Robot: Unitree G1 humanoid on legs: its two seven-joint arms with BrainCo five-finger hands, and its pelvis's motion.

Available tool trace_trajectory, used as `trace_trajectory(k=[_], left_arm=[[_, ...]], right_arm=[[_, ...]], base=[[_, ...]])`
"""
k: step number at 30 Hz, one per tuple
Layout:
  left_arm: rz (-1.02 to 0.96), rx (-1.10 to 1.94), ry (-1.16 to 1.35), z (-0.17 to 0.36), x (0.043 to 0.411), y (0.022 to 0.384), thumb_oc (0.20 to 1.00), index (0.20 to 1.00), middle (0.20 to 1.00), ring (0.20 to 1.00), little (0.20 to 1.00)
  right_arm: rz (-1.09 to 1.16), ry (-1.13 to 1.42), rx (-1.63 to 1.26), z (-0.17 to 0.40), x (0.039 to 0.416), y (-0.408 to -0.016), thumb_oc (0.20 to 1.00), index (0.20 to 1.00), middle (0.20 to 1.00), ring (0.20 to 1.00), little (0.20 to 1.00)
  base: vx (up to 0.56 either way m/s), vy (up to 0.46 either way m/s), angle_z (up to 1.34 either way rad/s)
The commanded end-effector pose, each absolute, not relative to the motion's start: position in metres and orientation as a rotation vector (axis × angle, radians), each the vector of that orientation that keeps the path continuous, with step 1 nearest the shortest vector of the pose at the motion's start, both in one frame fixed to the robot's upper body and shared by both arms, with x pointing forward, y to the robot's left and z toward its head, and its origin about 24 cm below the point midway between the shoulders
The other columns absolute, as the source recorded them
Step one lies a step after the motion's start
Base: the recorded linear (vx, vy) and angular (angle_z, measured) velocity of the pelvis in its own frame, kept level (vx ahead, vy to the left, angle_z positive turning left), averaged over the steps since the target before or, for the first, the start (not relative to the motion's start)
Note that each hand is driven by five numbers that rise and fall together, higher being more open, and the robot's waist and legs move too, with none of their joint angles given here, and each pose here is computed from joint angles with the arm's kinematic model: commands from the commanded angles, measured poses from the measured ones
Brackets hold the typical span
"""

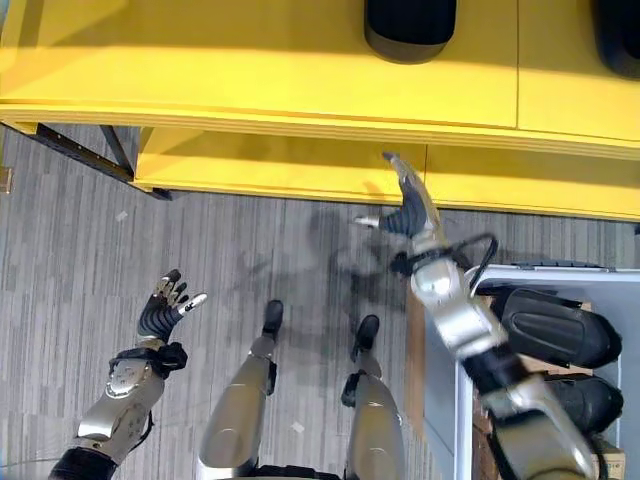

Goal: Move parts from the plastic box to the shelf.

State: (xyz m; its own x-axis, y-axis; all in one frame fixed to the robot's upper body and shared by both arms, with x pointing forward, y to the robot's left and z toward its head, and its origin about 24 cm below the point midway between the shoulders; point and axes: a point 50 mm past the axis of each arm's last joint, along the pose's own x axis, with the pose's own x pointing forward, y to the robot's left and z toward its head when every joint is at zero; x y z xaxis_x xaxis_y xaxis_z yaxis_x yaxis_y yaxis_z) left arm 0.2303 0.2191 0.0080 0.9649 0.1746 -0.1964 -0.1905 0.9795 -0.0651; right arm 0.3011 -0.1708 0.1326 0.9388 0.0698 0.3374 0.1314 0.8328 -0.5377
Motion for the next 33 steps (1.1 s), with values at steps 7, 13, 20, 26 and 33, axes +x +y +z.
trace_trajectory(k=[7,13,20,26,33], left_arm=[[0.233,-0.012,0.217,0.001,0.213,0.23,1.0,1.0,1.0,1.0,1.0],[0.244,-0.009,0.245,-0.005,0.208,0.234,1.0,1.0,1.0,1.0,1.0],[0.252,0.009,0.249,-0.005,0.203,0.24,1.0,1.0,1.0,1.0,1.0],[0.241,0.08,0.188,0.009,0.208,0.247,1.0,1.0,1.0,1.0,1.0],[0.311,0.067,0.174,0.01,0.204,0.256,1.0,1.0,1.0,1.0,1.0]], right_arm=[[0.032,-0.374,-0.16,0.118,0.262,-0.165,1.0,1.0,1.0,1.0,1.0],[0.048,-0.254,0.043,0.094,0.246,-0.172,1.0,1.0,1.0,1.0,1.0],[-0.03,-0.119,0.143,0.066,0.231,-0.187,1.0,1.0,1.0,1.0,1.0],[-0.096,-0.064,0.2,0.053,0.219,-0.197,1.0,1.0,1.0,1.0,1.0],[-0.017,-0.016,0.277,0.045,0.218,-0.183,1.0,1.0,1.0,1.0,1.0]], base=[[0.02,0.054,-0.03],[0.01,0.1,-0.04],[0.01,0.144,-0.13],[-0.03,0.188,0.02],[-0.03,0.184,-0.69]])
